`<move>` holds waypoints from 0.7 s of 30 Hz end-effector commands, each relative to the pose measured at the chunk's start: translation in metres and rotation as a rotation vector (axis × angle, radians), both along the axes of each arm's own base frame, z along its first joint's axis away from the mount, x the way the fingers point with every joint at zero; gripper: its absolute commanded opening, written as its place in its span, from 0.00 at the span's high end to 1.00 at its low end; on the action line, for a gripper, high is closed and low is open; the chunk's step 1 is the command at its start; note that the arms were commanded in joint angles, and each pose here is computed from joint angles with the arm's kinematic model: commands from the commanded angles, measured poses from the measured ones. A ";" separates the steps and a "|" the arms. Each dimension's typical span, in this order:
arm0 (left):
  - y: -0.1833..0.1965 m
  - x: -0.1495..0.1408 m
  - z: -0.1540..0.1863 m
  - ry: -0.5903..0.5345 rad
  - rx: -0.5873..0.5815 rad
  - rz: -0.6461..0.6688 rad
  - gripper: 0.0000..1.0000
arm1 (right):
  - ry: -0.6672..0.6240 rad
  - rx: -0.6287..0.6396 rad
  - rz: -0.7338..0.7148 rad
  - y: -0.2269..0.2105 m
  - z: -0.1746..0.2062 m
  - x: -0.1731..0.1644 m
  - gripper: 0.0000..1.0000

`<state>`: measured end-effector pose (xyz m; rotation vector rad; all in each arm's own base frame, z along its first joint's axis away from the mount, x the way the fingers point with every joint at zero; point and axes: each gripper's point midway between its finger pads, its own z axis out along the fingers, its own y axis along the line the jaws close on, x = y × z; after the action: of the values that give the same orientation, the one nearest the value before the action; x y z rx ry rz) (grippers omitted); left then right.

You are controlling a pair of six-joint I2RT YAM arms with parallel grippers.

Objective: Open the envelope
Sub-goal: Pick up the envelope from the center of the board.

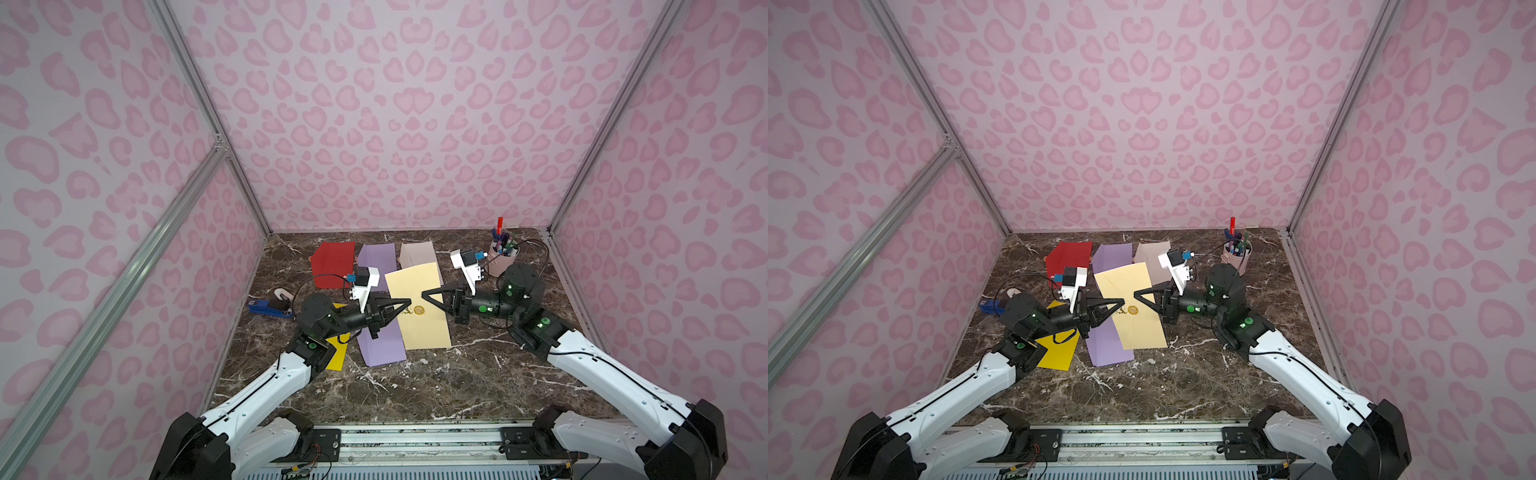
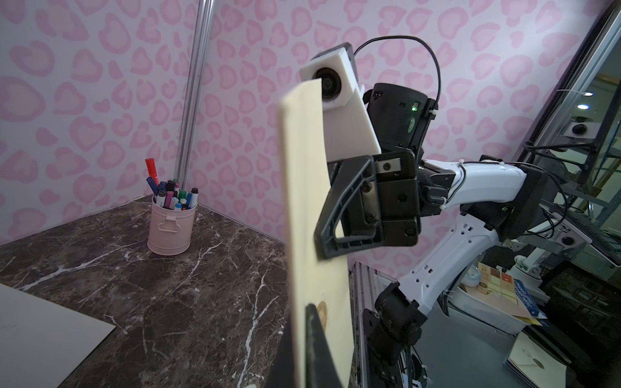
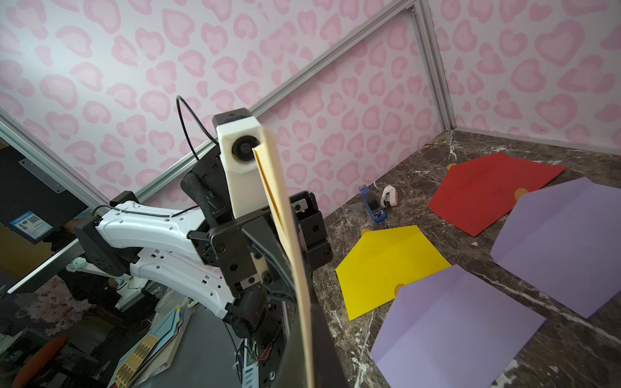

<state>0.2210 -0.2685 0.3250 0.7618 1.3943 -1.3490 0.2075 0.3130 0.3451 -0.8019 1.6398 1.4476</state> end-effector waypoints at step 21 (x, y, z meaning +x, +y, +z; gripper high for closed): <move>-0.002 0.013 -0.002 -0.062 0.047 0.021 0.95 | -0.012 -0.038 0.037 0.003 -0.008 -0.007 1.00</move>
<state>0.2322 -0.2706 0.3184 0.7931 1.4159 -1.2964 0.2128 0.3126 0.3395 -0.7994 1.6510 1.3959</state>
